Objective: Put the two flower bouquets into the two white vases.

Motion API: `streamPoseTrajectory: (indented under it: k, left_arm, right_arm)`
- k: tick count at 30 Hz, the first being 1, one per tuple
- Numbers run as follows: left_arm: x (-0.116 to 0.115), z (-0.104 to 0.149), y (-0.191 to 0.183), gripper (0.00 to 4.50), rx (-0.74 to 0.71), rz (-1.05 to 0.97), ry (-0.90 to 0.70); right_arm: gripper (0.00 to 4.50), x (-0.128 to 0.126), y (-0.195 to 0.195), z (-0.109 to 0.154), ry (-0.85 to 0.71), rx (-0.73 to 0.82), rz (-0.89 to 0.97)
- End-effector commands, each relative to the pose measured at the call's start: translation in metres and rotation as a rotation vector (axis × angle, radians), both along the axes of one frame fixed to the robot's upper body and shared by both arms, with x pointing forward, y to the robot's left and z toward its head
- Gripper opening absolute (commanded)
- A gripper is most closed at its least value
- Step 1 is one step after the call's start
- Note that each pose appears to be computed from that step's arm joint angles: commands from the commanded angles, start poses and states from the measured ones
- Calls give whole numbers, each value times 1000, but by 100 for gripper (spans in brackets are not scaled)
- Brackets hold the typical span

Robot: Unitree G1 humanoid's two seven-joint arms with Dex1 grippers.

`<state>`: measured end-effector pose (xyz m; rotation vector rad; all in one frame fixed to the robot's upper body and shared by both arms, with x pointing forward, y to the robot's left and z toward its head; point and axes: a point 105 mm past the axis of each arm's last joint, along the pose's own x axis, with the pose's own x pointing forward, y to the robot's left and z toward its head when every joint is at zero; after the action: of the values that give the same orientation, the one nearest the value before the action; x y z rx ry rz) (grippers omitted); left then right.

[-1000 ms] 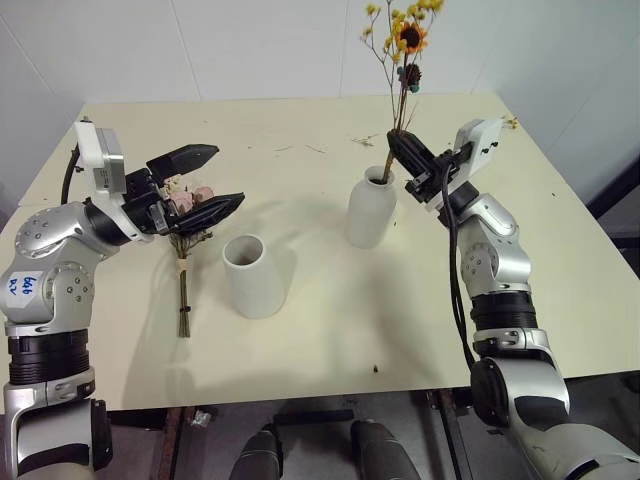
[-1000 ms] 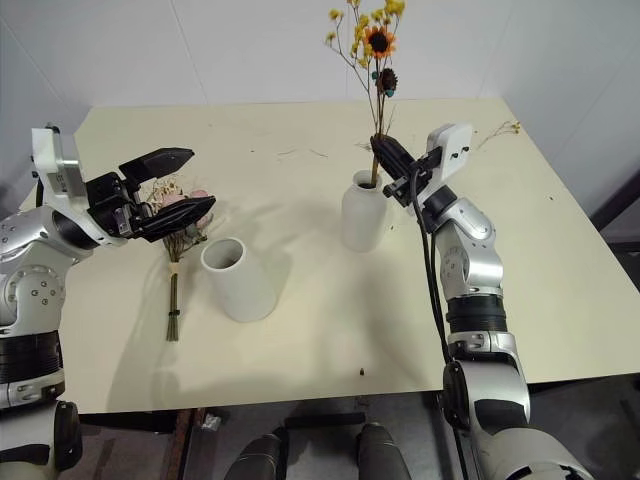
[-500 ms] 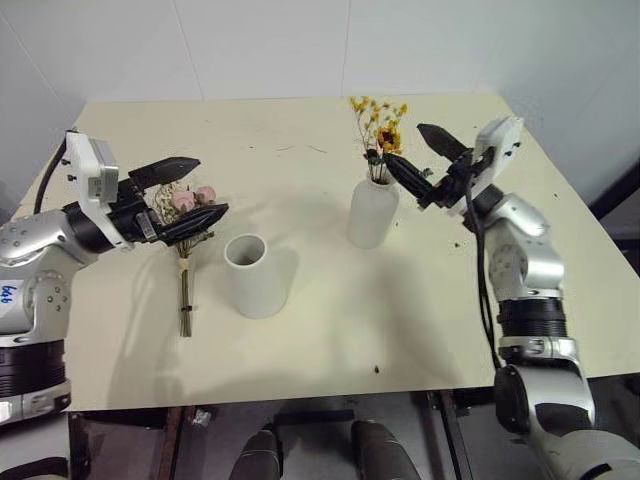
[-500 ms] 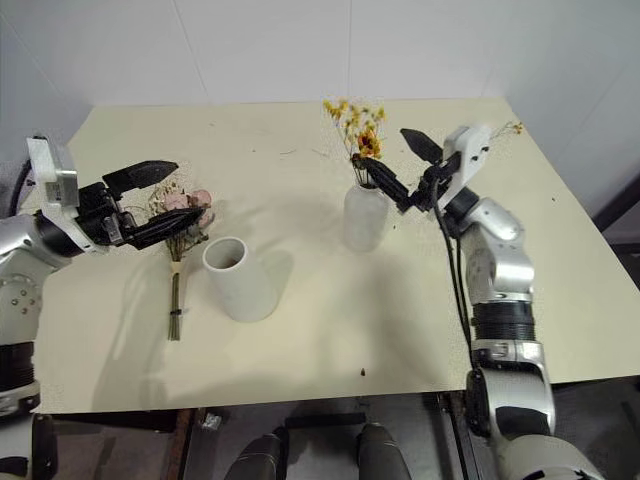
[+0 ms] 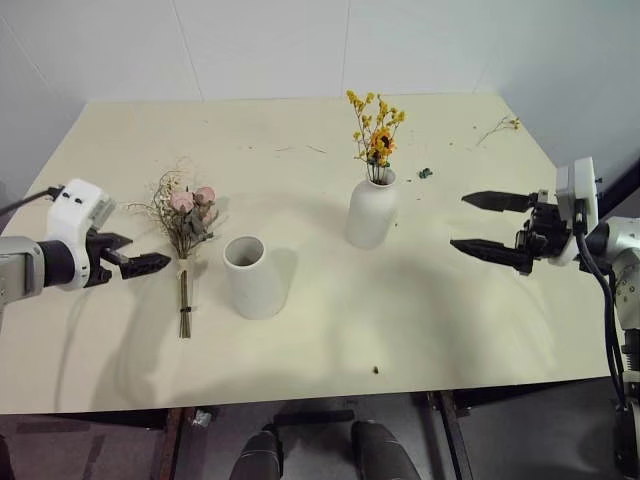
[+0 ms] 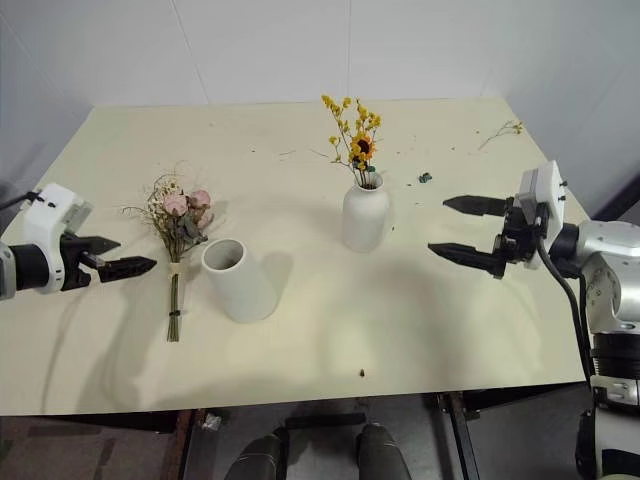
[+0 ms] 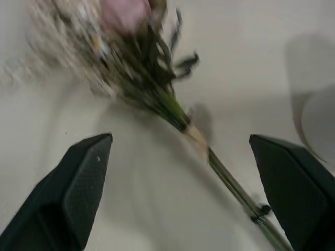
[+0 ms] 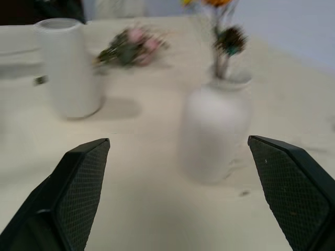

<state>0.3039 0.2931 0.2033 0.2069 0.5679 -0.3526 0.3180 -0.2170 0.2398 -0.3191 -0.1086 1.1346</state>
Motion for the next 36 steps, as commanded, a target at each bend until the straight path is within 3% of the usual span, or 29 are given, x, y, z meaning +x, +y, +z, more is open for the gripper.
streamPoseTrajectory:
  k: [1,7,22,26,36]
  left_arm:
    - [1,2,-8,450,22,20,12]
    - [19,-20,-12,450,37,149,57]
    - [48,-57,-43,450,-111,142,114]
    - [51,-59,-44,364,-108,139,115]
    - [50,-50,-25,54,-68,152,101]
  right_arm:
    - [446,-1,-5,12,-73,-21,-3]
    - [446,-2,-1,12,-85,5,-2]
    - [446,-22,16,8,-60,84,63]
    - [450,-23,17,7,-52,97,51]
    - [450,-19,17,18,-82,119,27]
